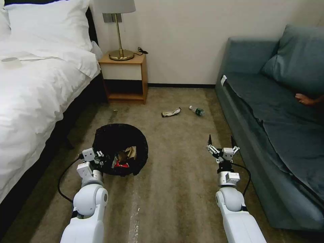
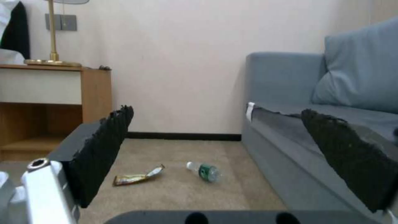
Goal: Pick up the trash bin, then pick up the garbage on the floor and place it into the trash bin.
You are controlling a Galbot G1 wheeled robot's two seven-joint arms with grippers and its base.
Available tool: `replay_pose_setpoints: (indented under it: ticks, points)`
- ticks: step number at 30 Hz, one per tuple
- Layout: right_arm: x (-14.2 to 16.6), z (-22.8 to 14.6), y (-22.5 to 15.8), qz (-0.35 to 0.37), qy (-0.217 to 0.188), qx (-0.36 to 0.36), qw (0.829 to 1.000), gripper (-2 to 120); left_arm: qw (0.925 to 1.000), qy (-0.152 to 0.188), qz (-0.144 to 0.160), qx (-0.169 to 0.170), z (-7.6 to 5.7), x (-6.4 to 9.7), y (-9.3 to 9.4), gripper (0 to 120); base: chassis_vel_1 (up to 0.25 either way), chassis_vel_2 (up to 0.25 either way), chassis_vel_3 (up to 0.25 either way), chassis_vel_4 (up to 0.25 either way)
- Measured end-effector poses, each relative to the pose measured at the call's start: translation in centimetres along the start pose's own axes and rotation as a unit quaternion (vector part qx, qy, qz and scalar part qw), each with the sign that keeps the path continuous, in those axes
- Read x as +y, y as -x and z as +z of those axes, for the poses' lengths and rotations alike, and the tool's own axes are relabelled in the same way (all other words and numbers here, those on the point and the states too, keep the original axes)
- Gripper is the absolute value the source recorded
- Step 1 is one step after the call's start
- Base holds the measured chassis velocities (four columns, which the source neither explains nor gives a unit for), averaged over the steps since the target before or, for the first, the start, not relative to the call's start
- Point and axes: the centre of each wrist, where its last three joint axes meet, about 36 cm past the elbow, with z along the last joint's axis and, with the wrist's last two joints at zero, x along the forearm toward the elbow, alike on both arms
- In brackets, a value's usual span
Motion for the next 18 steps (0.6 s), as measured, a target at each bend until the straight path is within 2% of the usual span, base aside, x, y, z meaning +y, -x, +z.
replay_pose_setpoints:
  ticks: [9,18]
  points:
    - [0.17,0.06,0.09,-0.007,0.004,-0.007,1.000,100,1.0000,0.000,-0.001,-0.001,-0.02,0.03,-0.17,3,-0.079,0.057,0.067,-0.063]
    - [0.33,0.24,-0.10,-0.009,0.007,-0.009,1.000,100,1.0000,-0.002,0.000,-0.002,-0.07,-0.20,-0.25,3,-0.113,0.117,0.117,-0.113]
